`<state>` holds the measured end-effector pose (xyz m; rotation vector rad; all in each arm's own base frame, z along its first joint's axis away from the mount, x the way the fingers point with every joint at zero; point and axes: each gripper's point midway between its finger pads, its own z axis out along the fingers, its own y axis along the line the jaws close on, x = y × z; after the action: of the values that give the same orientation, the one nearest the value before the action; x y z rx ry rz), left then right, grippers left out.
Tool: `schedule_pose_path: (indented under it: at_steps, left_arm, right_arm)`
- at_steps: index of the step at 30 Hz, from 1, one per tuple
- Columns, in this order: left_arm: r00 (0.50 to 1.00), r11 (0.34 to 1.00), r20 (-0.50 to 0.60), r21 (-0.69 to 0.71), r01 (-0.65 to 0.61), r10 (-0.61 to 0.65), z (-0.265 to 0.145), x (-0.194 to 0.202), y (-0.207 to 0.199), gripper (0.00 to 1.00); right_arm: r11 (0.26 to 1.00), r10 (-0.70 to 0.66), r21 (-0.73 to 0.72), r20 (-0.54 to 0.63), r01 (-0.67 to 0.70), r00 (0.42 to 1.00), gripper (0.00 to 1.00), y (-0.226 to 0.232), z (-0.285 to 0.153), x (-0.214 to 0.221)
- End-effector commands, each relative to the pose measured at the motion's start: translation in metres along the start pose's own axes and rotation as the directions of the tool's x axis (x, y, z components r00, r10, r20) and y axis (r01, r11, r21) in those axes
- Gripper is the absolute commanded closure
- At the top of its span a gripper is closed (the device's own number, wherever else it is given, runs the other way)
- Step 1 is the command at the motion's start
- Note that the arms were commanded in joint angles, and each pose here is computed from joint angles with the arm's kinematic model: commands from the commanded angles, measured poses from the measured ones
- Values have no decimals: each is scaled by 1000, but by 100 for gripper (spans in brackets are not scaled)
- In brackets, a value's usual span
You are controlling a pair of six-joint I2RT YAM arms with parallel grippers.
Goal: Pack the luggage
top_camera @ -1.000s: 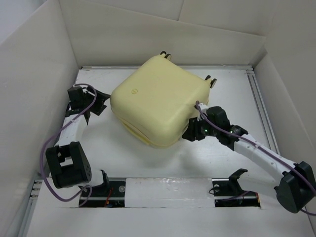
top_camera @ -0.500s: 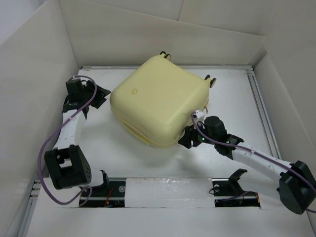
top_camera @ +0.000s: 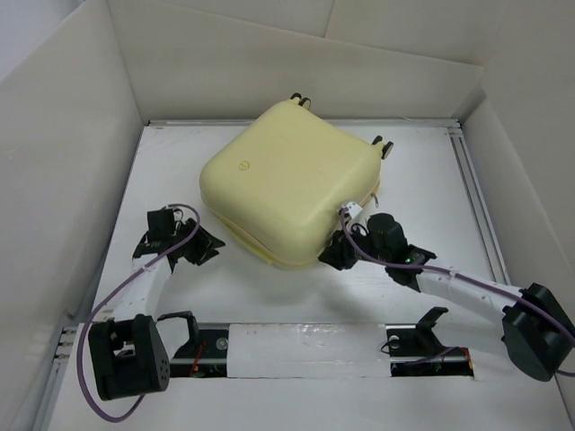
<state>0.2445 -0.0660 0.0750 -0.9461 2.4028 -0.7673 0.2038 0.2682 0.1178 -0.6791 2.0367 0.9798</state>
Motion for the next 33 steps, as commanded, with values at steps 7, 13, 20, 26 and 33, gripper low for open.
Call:
schedule_pose_path:
  at_steps: [7, 13, 20, 26, 33]
  left_arm:
    - [970, 910, 100, 335, -243, 222, -17, -3, -57, 53]
    - [974, 863, -20, 469, -188, 223, -5, 33, -57, 49]
    - [974, 848, 30, 487, -211, 225, 1, 31, -67, 51]
    - [966, 809, 67, 534, -246, 249, 1, 30, -76, 62]
    - [968, 821, 88, 515, -246, 235, 3, 25, -75, 85]
  right_arm:
    - [998, -66, 9, 349, 67, 935, 79, 19, -16, -73]
    - [999, -27, 27, 344, 19, 939, 89, 15, 1, -60]
    - [1000, 8, -13, 362, -4, 932, 62, 28, 7, -44]
    - [1000, 3, 15, 424, -11, 905, 74, 21, 12, -51]
    - [996, 46, 39, 489, -75, 871, 100, 18, 5, -59]
